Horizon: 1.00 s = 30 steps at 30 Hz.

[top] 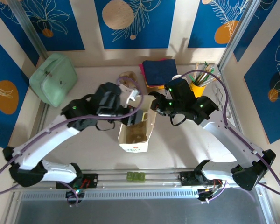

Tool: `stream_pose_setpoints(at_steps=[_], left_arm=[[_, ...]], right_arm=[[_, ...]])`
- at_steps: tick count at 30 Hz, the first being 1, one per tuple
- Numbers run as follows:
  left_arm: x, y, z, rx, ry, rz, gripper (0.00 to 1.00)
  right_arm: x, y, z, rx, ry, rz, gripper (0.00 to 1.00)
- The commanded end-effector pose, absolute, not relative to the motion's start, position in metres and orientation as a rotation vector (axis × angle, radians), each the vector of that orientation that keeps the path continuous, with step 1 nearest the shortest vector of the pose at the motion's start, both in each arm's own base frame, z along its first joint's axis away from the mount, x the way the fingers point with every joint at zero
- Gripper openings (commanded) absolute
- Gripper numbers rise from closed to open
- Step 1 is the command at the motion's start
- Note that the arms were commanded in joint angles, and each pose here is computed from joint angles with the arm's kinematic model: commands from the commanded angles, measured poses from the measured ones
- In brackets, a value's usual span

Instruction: Pack the takeout coffee

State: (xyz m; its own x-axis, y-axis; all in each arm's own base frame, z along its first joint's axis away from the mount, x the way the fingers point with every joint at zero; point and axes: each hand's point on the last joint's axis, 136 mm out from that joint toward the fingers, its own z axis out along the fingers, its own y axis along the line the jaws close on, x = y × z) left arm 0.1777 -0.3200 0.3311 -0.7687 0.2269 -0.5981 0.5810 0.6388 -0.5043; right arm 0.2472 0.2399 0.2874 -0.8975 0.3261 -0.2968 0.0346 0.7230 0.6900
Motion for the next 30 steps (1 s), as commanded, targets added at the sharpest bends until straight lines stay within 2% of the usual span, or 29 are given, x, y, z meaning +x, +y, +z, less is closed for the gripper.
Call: stream_pose_setpoints(at_steps=[1,3,11,20,30], left_arm=[[0.177,-0.321,0.315,0.564,2.477,-0.896,0.32],[0.182,-0.318,0.296,0.543,2.544,-0.806,0.28],[0.189,-0.316,0.254,0.550,2.630,-0.659,0.22],[0.189,-0.324,0.214,0.579,2.722,-0.614,0.13],[0.186,-0.337,0.188,0.599,2.786,-0.635,0.11]], right_arm=[[0.246,0.233,0.284,0.322,2.530,0.988,0.00],[0.246,0.231,0.282,0.328,2.530,0.976,0.00],[0.248,0.225,0.271,0.361,2.541,0.959,0.00],[0.248,0.221,0.266,0.367,2.556,0.940,0.00],[0.247,0.215,0.266,0.364,2.556,0.939,0.00]])
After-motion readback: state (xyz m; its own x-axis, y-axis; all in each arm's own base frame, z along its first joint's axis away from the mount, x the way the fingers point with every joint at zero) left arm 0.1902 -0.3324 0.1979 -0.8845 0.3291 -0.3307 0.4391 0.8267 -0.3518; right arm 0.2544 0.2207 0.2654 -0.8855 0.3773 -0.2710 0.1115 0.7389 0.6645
